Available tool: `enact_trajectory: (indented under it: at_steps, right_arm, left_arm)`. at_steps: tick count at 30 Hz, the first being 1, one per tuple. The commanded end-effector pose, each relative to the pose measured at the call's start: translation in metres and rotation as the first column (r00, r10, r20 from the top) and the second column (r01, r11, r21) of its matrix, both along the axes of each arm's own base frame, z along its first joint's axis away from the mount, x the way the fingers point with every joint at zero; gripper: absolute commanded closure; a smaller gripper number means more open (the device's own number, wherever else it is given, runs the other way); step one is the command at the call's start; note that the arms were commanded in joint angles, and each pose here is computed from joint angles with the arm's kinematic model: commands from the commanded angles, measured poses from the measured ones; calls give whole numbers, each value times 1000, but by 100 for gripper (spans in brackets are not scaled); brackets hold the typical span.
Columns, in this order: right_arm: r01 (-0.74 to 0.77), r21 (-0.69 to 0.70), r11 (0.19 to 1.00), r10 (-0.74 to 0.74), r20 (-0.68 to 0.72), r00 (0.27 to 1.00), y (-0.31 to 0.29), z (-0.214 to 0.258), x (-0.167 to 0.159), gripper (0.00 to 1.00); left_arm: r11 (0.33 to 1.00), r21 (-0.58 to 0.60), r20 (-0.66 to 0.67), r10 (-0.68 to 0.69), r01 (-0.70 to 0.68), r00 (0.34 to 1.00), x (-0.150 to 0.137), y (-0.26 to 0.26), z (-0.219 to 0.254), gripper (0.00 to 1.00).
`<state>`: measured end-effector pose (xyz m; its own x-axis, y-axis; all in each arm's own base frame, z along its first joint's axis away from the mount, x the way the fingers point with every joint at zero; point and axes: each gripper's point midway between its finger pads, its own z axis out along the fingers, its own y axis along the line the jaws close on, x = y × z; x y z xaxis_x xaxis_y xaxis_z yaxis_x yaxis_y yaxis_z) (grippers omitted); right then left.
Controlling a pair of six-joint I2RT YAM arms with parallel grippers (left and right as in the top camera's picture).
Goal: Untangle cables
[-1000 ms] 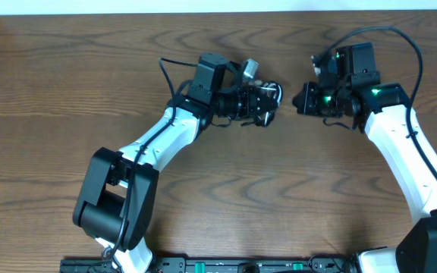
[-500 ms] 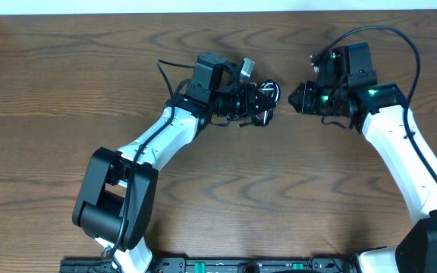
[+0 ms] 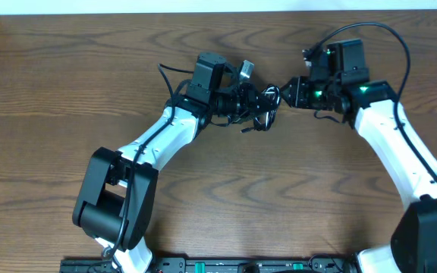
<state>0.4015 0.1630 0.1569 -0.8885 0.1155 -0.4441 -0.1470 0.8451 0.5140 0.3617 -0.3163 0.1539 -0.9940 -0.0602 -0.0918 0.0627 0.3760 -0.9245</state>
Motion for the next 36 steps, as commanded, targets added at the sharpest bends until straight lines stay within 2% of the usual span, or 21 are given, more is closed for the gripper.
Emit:
enact_trajectory:
  at_steps: [1,7,12,16,22,26,31,36]
  right_arm:
    - [-42,12,999,42,4,999,14,-5,1,73]
    - [-75,7,997,74,67,995,24,-10,16,99]
    - [-69,-6,998,70,34,997,22,-19,13,99]
    - [-35,-67,997,35,-10,999,11,-30,8,99]
    - [-22,-97,995,8,-140,990,-8,-37,-21,99]
    - [-109,-74,991,94,-183,979,-4,-34,-42,99]
    - [-187,-52,981,171,-233,957,12,-37,-64,99]
    - [-173,-93,980,146,-241,959,10,-42,-65,99]
  left_arm:
    - [999,-20,46,-42,42,998,-6,-6,12,92]
    - [996,-22,21,-86,86,996,-18,-9,9,92]
    - [996,-28,37,-78,79,996,-14,-8,11,93]
    - [997,-33,53,-68,70,996,-9,-4,13,93]
    - [997,8,26,70,-70,997,21,22,6,93]
    - [989,41,31,142,-143,989,34,32,1,93]
    - [983,60,42,169,-171,985,39,35,-2,92]
    - [983,52,38,176,-177,984,43,42,-1,93]
